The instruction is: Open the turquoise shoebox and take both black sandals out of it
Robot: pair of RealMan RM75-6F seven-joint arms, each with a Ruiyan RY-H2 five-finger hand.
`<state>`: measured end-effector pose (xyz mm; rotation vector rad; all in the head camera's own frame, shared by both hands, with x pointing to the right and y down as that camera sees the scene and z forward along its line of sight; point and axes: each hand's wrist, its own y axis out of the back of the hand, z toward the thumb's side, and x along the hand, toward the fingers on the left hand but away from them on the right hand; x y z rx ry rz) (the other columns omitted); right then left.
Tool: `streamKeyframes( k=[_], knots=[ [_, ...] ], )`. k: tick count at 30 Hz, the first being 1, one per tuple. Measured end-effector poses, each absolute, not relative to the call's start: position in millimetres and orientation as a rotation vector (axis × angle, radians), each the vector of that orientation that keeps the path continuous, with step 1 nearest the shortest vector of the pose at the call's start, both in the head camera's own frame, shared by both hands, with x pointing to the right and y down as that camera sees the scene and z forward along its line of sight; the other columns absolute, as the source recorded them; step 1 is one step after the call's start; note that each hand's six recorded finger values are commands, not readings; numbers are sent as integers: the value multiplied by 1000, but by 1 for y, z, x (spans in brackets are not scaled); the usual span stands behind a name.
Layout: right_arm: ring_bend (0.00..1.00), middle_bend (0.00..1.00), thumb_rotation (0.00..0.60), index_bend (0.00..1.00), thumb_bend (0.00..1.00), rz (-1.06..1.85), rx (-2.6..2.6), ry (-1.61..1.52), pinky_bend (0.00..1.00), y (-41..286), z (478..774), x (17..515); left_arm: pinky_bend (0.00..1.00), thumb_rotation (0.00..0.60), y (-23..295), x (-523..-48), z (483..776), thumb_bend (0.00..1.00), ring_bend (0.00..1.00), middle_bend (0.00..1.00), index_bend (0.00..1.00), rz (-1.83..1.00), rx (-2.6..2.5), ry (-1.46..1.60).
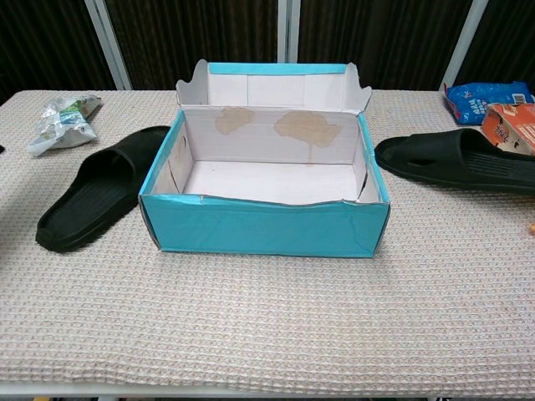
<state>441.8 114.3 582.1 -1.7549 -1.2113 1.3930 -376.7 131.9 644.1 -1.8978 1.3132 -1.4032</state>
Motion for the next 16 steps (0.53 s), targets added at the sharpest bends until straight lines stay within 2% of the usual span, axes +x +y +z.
streamKeyframes(
  k=[6, 10, 16],
  knots=[
    [0, 0, 600, 0, 106, 1374, -1768, -1204, 0, 148, 576, 450, 152, 600, 144, -434, 626, 32, 14, 121, 144, -1480, -1640, 1297],
    [0, 0, 600, 0, 106, 1371, -1756, -1244, 0, 170, 569, 460, 148, 600, 169, -476, 617, 32, 17, 123, 147, -1575, -1475, 1238],
    [0, 0, 600, 0, 111, 1350, -1740, -1296, 0, 191, 561, 464, 148, 600, 205, -495, 602, 33, 35, 145, 147, -1620, -1422, 1226]
  ],
)
